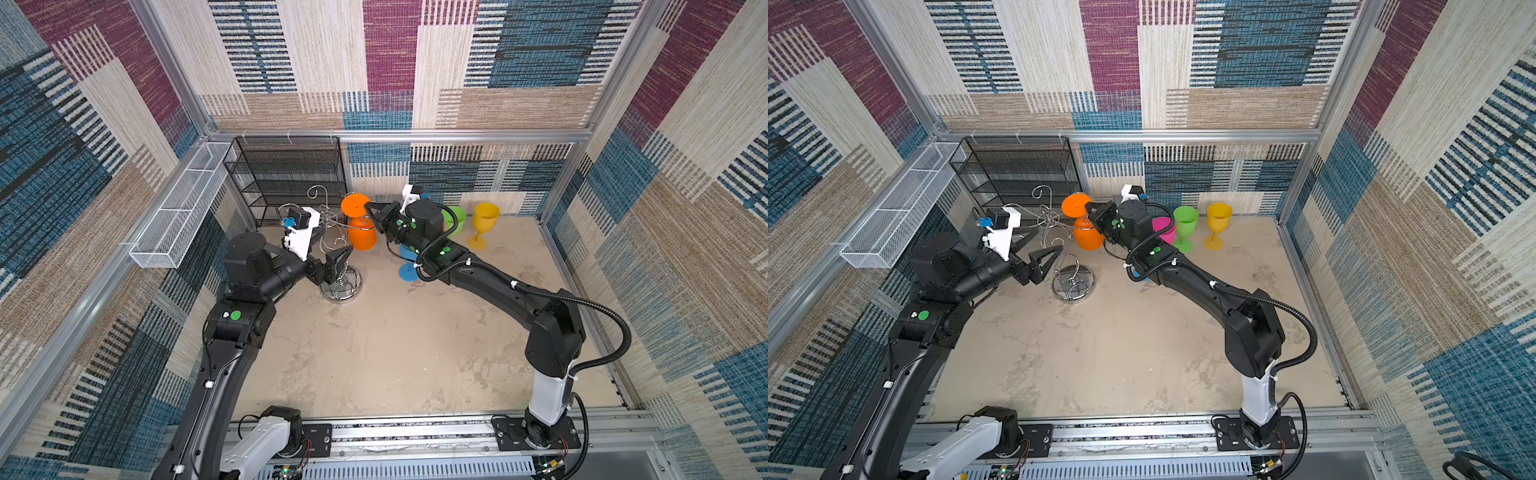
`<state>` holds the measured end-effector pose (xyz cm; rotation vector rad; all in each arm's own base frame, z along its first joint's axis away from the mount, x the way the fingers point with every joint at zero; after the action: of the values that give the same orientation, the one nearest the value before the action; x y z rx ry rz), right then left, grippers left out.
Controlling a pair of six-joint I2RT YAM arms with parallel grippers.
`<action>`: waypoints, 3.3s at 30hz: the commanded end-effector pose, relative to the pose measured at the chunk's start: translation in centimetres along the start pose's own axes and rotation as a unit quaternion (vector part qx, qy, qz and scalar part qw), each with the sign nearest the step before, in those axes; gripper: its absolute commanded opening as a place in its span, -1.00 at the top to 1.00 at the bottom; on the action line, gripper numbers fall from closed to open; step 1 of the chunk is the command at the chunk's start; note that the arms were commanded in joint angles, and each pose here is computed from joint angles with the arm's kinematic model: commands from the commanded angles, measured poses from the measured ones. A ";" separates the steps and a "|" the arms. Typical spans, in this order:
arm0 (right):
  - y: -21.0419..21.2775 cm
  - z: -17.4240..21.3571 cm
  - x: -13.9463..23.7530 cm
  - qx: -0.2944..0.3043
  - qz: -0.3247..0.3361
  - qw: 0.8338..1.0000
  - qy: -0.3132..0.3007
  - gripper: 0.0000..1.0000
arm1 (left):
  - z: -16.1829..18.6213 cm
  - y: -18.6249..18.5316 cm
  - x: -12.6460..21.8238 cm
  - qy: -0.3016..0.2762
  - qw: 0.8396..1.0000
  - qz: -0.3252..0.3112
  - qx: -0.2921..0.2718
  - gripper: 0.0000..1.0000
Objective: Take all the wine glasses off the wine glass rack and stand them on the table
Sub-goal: 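Close the right gripper on the orange glass base edge, then lift the orange glass off the rack with the right gripper, then carry the orange glass toward the left gripper while the left gripper approaches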
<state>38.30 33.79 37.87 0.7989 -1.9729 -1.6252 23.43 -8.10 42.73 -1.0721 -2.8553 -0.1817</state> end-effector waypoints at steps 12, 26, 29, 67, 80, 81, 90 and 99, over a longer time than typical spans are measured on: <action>0.5 -2.7 1.2 0.004 -0.019 0.999 -0.027 1.00 | -0.2 0.4 -0.6 -0.009 1.000 0.001 0.005 -0.75; 1.7 -4.9 3.1 0.009 -0.035 0.997 -0.062 1.00 | 0.0 0.4 -0.7 -0.007 1.000 0.004 0.009 -0.75; 1.5 -5.4 3.9 0.009 -0.034 0.997 -0.072 1.00 | 0.0 0.4 -0.7 -0.006 1.000 0.004 0.009 -0.75; 6.4 -5.4 26.4 0.398 0.029 0.897 -0.190 1.00 | 0.2 -8.0 -3.8 0.073 0.993 0.069 -0.063 -0.73; 1.9 -3.4 31.8 0.465 0.064 0.867 -0.166 1.00 | 5.9 -16.9 -7.0 0.174 0.977 0.084 0.089 -0.63; 1.6 -3.2 31.7 0.469 0.058 0.867 -0.156 1.00 | 6.2 -17.4 -6.9 0.179 0.975 0.078 0.103 -0.63; 1.3 -2.3 31.9 0.507 0.038 0.851 -0.128 1.00 | 9.6 -17.1 -4.4 0.209 0.949 -0.004 0.237 -0.63; 1.2 -0.3 30.0 0.567 0.035 0.818 -0.090 1.00 | 10.1 -15.5 -1.2 0.215 0.906 -0.060 0.359 -0.69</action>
<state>16.73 12.44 37.86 0.9054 -2.9630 -0.4015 13.85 -19.94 31.82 -0.7270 -2.3122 0.4007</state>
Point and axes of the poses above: each gripper's point midway between its finger pads, its own x axis back along the fingers, its own y axis along the line the jaws close on, z = x × y, the point moved 9 cm from there along x, back along the fingers, and after that the axes turned 6 degrees about -x, right-handed, at the moved point
